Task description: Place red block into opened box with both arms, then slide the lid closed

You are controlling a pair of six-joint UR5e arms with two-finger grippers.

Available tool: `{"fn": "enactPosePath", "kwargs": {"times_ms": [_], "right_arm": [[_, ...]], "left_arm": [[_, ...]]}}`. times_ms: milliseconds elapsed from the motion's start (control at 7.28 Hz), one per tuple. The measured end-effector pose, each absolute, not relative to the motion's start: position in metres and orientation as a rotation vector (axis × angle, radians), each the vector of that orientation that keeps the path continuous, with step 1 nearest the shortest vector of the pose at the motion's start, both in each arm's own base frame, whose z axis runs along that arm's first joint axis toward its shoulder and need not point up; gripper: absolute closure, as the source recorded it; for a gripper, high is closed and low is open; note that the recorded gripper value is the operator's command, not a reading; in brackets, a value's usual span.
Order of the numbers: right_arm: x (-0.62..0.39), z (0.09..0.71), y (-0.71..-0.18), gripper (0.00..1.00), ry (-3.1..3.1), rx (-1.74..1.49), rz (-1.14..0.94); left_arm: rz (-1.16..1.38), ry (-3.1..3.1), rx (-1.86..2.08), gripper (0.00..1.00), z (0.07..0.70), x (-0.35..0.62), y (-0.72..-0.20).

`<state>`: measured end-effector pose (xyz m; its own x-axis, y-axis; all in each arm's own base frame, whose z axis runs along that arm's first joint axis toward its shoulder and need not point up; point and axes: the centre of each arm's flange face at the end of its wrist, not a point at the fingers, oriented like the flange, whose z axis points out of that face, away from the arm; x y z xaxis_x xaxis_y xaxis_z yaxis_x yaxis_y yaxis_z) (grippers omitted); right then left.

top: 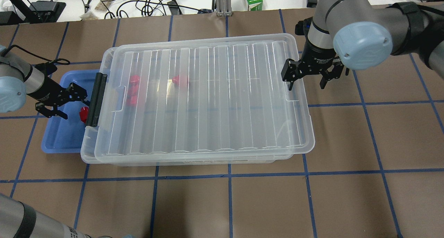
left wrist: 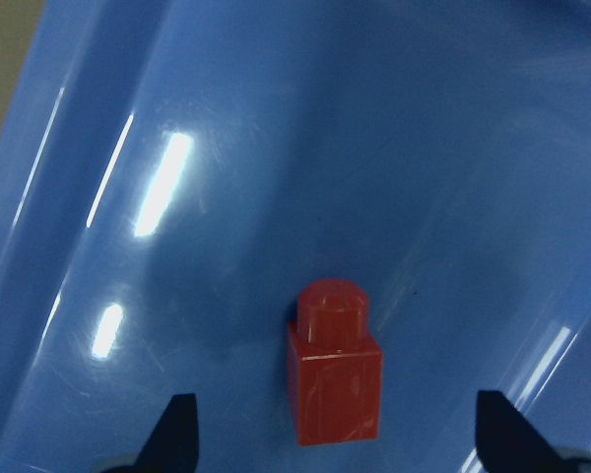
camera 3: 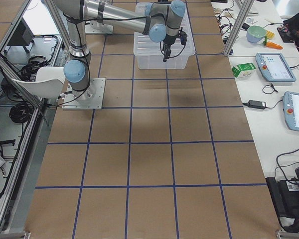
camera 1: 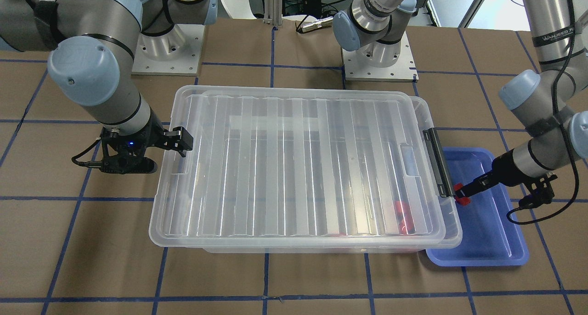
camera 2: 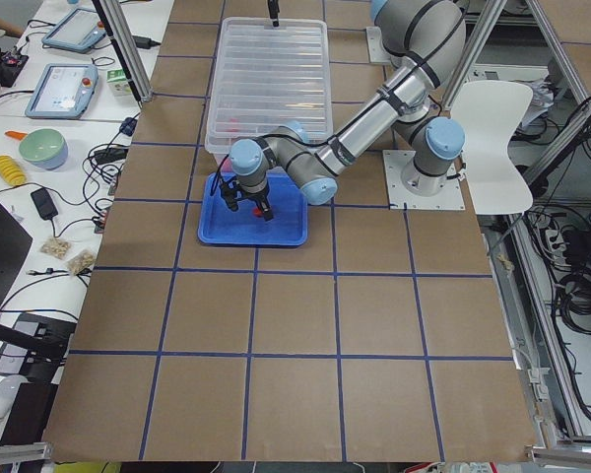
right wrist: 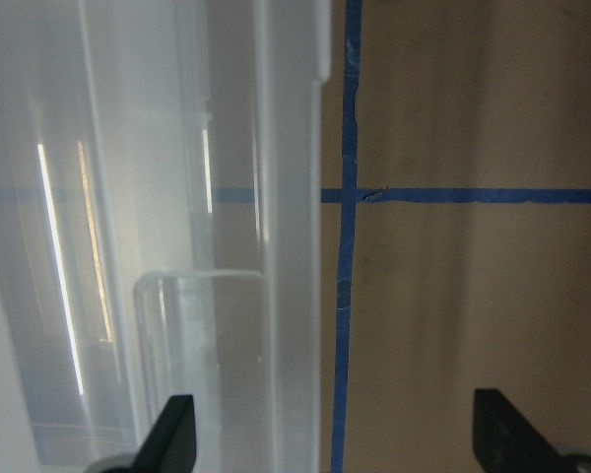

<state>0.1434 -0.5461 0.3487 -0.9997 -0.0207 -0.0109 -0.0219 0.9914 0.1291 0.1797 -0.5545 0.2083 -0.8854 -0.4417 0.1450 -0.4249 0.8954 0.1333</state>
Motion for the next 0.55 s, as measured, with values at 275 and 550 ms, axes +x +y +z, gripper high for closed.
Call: {"fn": "enactPosePath", "kwargs": {"times_ms": [275, 550], "right_arm": [[0.142, 0.347, -0.548, 0.00, 3.129, -0.048, 0.188], [0.141, 0.347, -0.549, 0.00, 3.131, -0.065, 0.187]], "left_arm": [[-0.173, -2.883, 0.666, 0.00, 0.197, 0.180, -0.555], [-0.185, -2.878, 0.672, 0.00, 0.192, 0.180, -0.555]]}}
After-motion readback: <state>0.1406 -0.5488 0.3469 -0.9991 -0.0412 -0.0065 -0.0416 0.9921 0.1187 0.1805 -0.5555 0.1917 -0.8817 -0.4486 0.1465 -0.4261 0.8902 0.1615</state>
